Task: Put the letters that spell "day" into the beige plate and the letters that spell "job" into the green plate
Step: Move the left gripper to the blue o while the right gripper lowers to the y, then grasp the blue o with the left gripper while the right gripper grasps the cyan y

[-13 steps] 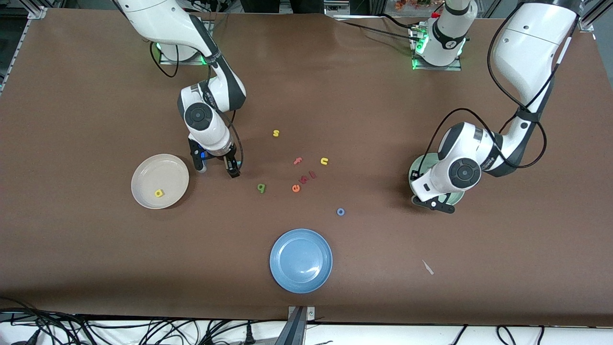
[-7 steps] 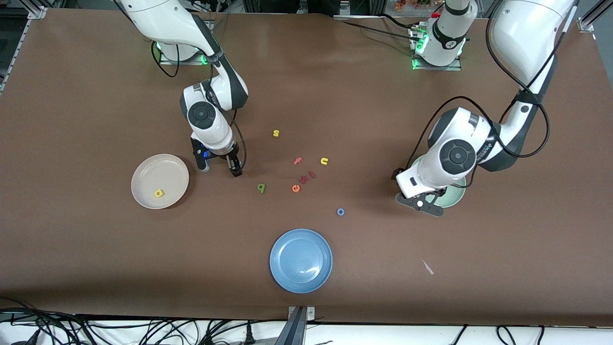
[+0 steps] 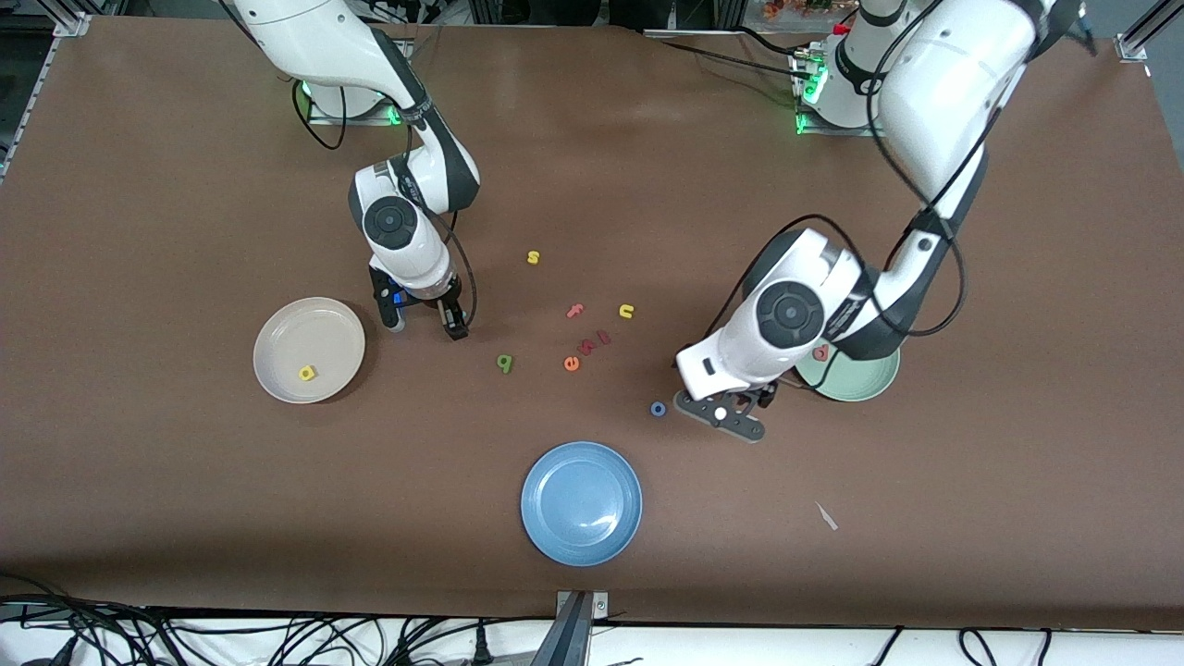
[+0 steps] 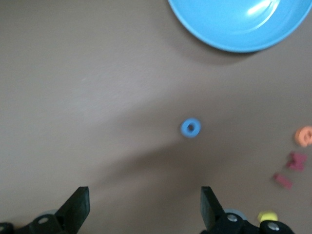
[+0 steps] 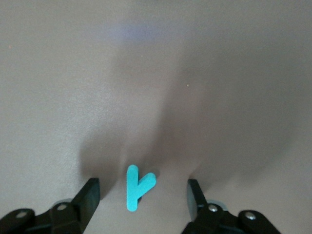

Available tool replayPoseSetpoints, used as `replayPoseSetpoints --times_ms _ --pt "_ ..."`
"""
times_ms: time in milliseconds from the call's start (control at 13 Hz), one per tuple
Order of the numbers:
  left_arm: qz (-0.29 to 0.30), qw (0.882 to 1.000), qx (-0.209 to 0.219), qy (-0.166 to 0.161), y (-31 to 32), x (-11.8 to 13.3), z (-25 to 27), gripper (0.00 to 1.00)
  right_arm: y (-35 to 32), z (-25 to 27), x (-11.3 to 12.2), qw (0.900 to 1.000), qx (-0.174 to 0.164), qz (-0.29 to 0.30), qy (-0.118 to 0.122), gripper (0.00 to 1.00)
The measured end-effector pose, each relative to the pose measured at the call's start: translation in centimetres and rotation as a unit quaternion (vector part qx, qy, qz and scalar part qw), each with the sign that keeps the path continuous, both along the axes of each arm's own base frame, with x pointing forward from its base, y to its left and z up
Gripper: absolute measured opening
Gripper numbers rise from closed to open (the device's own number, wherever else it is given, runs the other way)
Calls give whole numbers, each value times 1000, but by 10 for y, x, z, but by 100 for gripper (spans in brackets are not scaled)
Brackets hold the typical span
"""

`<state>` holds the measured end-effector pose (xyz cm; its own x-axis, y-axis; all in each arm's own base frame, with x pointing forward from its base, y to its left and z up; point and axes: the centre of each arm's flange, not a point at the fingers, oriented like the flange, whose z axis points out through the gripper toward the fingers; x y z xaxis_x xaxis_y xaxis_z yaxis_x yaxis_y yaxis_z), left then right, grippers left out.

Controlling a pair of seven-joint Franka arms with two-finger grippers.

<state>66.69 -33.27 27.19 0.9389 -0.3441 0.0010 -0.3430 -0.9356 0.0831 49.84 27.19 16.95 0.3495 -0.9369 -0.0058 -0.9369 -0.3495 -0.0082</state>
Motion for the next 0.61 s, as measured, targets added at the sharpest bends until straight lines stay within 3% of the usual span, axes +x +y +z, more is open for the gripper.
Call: replayPoseSetpoints --times_ms 307,461,614 --pt "51 998 -27 -28 -21 20 -37 96 1 2 1 1000 1 1 -4 70" --pt "50 997 -38 -35 -27 20 -52 82 1 3 2 1000 2 2 -6 63" --pt "38 998 -44 -38 -42 12 -66 81 1 4 2 1000 2 2 -7 58"
